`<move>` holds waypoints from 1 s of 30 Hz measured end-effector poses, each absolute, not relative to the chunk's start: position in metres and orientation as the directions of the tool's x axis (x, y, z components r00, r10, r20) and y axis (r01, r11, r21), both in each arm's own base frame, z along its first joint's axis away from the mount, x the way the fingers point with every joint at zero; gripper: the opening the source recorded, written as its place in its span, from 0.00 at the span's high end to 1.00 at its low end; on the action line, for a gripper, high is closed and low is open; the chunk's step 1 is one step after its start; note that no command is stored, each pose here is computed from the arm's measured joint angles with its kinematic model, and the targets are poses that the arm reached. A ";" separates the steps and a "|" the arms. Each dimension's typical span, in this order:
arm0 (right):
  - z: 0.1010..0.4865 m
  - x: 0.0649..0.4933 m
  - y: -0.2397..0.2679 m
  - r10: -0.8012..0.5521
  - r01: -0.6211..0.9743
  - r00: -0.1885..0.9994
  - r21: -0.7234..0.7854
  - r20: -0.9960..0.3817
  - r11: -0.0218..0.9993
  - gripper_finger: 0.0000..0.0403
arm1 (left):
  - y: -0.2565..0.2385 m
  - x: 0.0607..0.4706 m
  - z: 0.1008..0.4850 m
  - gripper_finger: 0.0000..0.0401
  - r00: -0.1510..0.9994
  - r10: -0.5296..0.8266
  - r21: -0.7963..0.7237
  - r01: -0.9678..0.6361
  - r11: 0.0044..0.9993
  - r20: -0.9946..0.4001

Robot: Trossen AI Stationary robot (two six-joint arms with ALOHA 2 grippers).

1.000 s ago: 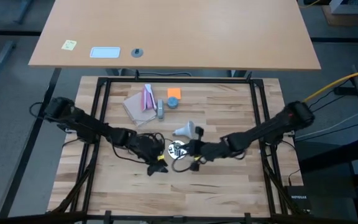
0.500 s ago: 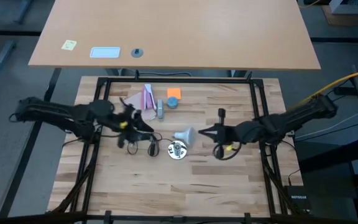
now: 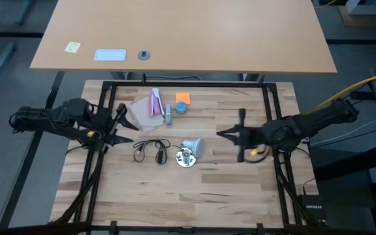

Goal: Screw lightbulb
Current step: Return to Home Position

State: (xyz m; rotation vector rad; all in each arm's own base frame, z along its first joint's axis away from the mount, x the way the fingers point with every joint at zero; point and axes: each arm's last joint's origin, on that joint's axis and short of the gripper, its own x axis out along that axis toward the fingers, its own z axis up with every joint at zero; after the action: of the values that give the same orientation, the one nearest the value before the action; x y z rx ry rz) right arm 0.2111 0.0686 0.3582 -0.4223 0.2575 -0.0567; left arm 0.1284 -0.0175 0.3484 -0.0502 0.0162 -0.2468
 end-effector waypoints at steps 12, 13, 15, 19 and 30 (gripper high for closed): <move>0.381 0.125 0.034 -0.132 0.038 0.967 -0.391 -0.217 0.920 0.98 | -0.018 0.142 0.236 0.51 0.970 -0.240 -0.017 0.240 0.971 0.042; 0.379 0.122 0.032 -0.146 0.050 0.963 -0.385 -0.225 0.922 0.98 | -0.018 0.141 0.226 0.51 0.970 -0.236 -0.025 0.238 0.971 0.063; 0.370 0.117 0.030 -0.162 0.060 0.956 -0.375 -0.246 0.925 0.98 | -0.016 0.138 0.209 0.51 0.968 -0.226 -0.054 0.233 0.971 0.110; 0.336 0.119 0.031 -0.165 0.061 0.952 -0.367 -0.258 0.928 0.98 | -0.012 0.130 0.182 0.51 0.967 -0.201 -0.129 0.222 0.966 0.156; 0.199 0.136 0.038 -0.140 0.115 0.986 -0.234 -0.092 0.965 0.98 | -0.011 0.131 0.179 0.51 0.975 -0.187 -0.059 0.195 0.979 0.119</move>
State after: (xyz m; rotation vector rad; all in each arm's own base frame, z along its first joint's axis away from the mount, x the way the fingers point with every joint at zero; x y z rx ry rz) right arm 0.1356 0.0378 0.1985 -0.2305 0.1083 -0.1295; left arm 0.1311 -0.0106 0.1786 -0.0704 -0.1137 -0.1923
